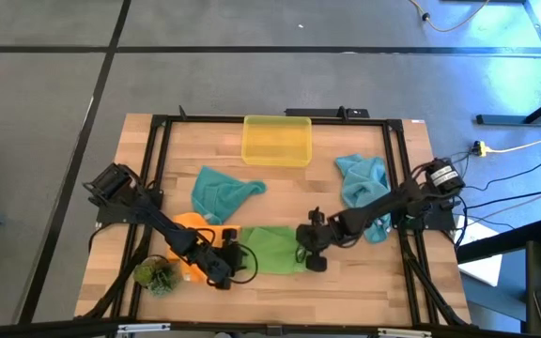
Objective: Fold microfiber towels
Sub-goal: Fold the green microfiber cloth
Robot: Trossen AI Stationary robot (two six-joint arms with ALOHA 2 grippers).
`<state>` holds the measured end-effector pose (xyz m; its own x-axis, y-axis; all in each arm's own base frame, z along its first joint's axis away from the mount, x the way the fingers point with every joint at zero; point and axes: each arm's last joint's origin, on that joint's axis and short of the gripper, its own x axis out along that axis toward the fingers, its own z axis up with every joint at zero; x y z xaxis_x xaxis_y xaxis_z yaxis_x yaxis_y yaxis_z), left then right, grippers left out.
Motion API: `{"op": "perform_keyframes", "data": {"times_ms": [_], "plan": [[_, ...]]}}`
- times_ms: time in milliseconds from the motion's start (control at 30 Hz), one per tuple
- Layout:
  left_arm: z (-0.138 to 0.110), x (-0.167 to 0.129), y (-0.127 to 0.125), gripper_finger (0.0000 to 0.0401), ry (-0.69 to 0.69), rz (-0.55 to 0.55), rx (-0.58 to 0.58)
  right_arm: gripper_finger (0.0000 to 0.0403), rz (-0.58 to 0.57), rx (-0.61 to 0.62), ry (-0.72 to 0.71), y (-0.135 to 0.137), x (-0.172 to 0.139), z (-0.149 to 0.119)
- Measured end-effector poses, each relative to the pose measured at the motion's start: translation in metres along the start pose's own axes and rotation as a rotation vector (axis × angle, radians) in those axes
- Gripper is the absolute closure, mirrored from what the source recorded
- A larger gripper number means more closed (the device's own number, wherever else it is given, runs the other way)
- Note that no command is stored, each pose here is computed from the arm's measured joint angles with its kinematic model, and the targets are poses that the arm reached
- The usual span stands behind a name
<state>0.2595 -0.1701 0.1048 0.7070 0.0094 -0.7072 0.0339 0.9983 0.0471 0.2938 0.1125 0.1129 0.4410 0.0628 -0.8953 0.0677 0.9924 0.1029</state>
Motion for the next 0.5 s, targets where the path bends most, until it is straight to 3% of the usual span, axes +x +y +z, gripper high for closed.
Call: {"op": "perform_keyframes", "data": {"times_ms": [200, 333, 500], "plan": [[0.011, -0.016, -0.001, 0.0225, -0.047, -0.027, 0.024, 0.0381, 0.004, -0.001, -0.028, 0.006, -0.02, -0.002], [0.019, -0.025, -0.001, 0.0225, -0.098, -0.033, 0.022, 0.0371, 0.002, -0.011, -0.125, 0.007, -0.041, 0.008], [0.023, -0.03, 0.001, 0.0225, -0.122, -0.005, 0.013, 0.0369, -0.021, -0.013, -0.162, 0.0, -0.046, 0.014]]}}
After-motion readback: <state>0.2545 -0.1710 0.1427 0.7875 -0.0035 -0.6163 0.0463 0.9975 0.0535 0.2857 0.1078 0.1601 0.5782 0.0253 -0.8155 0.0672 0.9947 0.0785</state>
